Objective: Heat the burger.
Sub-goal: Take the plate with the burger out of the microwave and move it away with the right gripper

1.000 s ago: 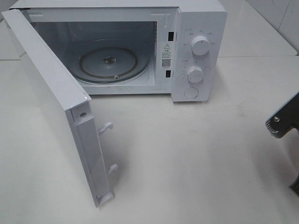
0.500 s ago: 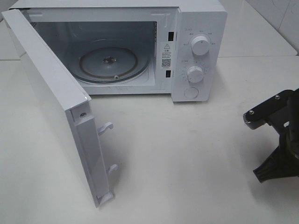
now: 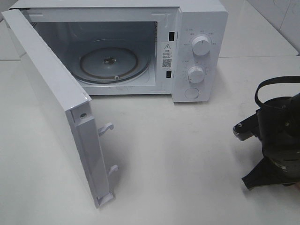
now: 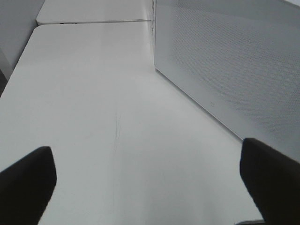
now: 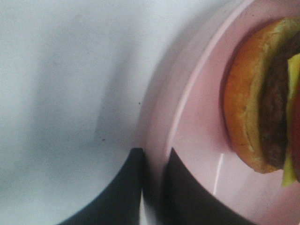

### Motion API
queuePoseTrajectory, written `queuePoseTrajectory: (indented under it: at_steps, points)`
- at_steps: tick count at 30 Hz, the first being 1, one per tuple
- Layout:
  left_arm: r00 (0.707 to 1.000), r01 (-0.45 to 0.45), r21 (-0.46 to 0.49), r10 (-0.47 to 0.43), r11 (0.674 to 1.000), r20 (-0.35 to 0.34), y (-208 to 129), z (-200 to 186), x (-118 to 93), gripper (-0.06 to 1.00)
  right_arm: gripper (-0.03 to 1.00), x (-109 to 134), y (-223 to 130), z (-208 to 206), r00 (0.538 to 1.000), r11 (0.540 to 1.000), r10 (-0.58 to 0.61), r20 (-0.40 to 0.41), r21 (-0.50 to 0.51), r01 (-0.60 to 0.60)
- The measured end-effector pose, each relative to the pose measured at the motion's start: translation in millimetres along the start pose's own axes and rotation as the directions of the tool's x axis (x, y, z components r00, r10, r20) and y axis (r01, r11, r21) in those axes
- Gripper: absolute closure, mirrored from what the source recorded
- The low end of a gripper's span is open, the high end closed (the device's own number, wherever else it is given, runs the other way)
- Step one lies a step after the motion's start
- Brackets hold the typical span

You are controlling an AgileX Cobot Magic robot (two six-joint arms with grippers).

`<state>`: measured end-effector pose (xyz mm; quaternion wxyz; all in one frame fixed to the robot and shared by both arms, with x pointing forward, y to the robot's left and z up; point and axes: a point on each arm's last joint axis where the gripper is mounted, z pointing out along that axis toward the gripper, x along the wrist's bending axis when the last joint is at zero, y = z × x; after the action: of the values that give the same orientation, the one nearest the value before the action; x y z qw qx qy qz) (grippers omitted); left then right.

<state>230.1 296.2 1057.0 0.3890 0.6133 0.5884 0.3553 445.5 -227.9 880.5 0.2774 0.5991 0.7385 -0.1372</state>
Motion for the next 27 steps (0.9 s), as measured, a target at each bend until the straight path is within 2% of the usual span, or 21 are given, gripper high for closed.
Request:
queuePoseTrajectory:
  at_steps: [5,10,12,15,17,19,24,25,27]
  points:
    - [1.000,0.000,0.000,0.000,1.000,0.000,0.0,0.0,0.0,-0.04,0.87,-4.6,1.7,6.6,1.000,1.000,0.016,0.014,0.008,-0.016]
    - [1.000,0.000,0.000,0.000,1.000,0.000,0.0,0.0,0.0,-0.04,0.82,-7.2,2.5,8.0,1.000,1.000,0.014,0.025,0.006,-0.014]
    - [1.000,0.000,0.000,0.000,1.000,0.000,0.0,0.0,0.0,-0.04,0.71,-8.1,2.5,8.0,0.999,1.000,-0.002,0.035,0.006,0.002]
    - [1.000,0.000,0.000,0.000,1.000,0.000,0.0,0.0,0.0,-0.04,0.67,-8.9,3.6,7.2,0.999,1.000,-0.006,0.044,0.012,0.006]
    - [1.000,0.000,0.000,0.000,1.000,0.000,0.0,0.0,0.0,-0.04,0.54,-11.1,6.8,4.4,0.998,0.999,-0.023,0.062,0.024,0.022]
    - [1.000,0.000,0.000,0.000,1.000,0.000,0.0,0.0,0.0,-0.04,0.52,-12.3,7.7,2.4,0.998,0.999,-0.023,0.065,0.029,0.021]
    - [1.000,0.000,0.000,0.000,1.000,0.000,0.0,0.0,0.0,-0.04,0.48,-23.0,11.5,-16.2,0.999,1.000,-0.021,0.035,0.015,0.020]
    - [1.000,0.000,0.000,0.000,1.000,0.000,0.0,0.0,0.0,-0.04,0.47,-26.9,11.2,-25.3,1.000,1.000,-0.012,-0.003,0.006,0.012]
    - [1.000,0.000,0.000,0.000,1.000,0.000,0.0,0.0,0.0,-0.04,0.47,-29.7,11.9,-31.2,1.000,1.000,-0.009,-0.022,-0.005,0.009]
